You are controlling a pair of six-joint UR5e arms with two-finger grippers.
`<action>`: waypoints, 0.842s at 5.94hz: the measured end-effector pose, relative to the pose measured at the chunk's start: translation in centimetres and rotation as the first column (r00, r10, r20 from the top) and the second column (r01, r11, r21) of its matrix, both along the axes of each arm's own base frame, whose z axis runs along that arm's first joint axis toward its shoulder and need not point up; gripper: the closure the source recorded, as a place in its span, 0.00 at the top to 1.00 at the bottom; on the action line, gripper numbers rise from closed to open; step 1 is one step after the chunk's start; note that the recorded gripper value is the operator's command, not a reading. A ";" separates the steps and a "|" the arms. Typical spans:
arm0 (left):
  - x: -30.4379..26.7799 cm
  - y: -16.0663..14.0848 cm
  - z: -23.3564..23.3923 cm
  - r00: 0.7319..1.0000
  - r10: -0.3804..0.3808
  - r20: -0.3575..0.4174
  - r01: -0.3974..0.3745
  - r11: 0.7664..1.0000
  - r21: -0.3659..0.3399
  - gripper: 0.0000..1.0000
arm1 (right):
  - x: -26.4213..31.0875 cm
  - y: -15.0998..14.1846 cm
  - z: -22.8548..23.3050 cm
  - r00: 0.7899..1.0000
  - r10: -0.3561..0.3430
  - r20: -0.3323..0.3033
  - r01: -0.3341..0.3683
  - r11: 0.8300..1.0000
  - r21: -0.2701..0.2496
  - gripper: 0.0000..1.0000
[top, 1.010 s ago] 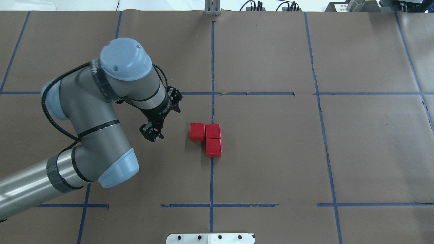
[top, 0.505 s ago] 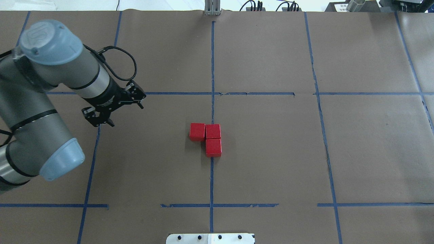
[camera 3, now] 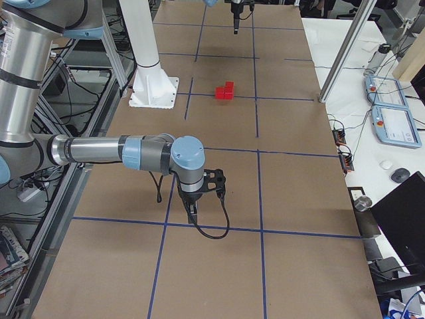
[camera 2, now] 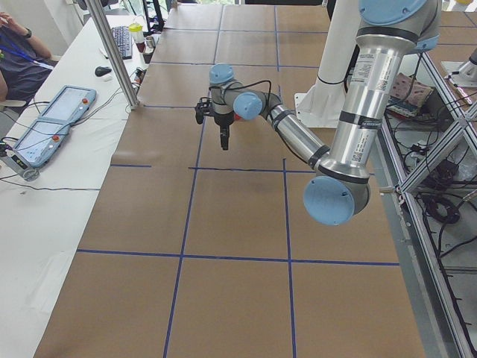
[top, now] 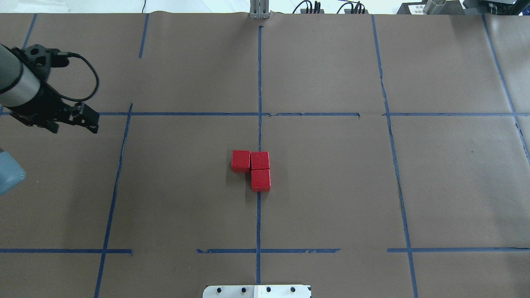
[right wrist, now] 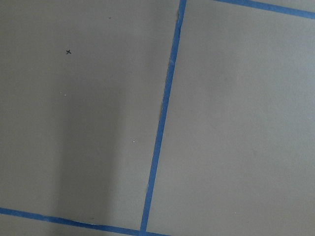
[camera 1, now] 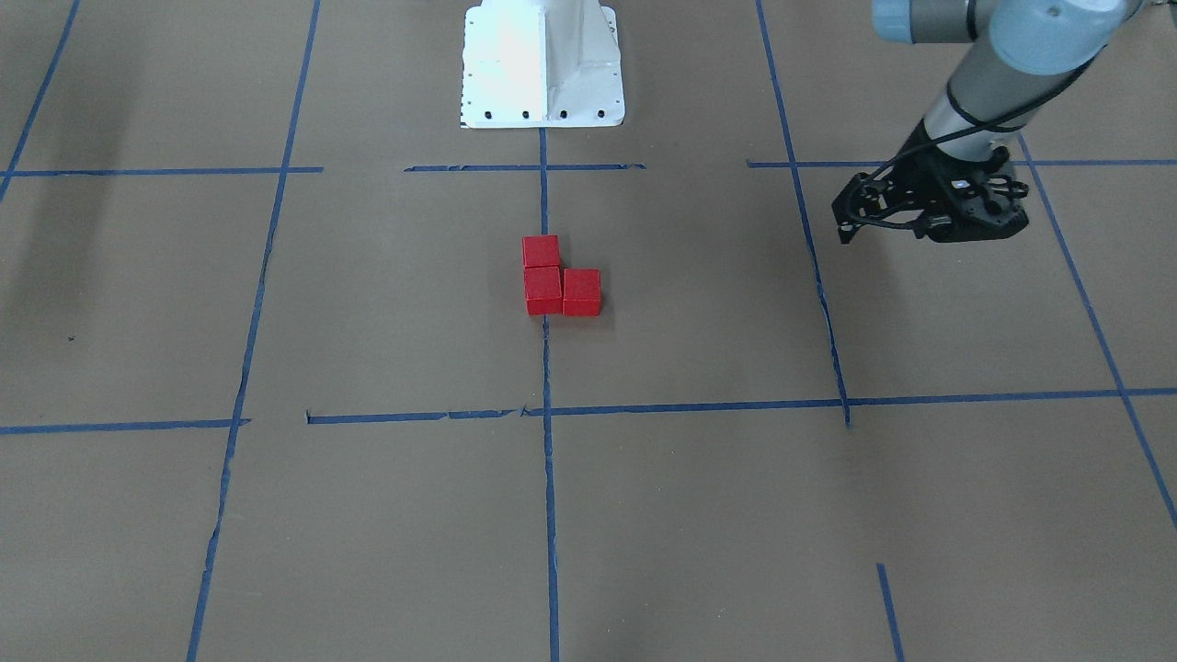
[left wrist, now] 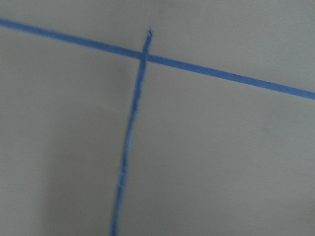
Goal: Form red blocks into L shape at center
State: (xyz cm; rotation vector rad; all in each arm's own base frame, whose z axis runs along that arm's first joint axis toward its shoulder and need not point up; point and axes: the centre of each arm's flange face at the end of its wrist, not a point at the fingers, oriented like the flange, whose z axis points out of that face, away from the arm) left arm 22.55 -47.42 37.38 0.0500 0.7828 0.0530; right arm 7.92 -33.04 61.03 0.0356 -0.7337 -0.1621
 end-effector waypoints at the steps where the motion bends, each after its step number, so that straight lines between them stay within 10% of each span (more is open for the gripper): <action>1: -5.6 -0.3 4.0 0.996 0.084 0.022 -0.086 0.993 0.082 1.00 | 0.0 0.0 0.0 1.000 0.000 -0.001 0.000 1.000 -0.001 0.99; 5: -25.4 1.0 22.4 0.979 0.204 0.028 -0.206 0.967 0.149 1.00 | 0.0 -0.1 0.1 1.000 0.016 -0.009 -0.016 1.000 -0.016 1.00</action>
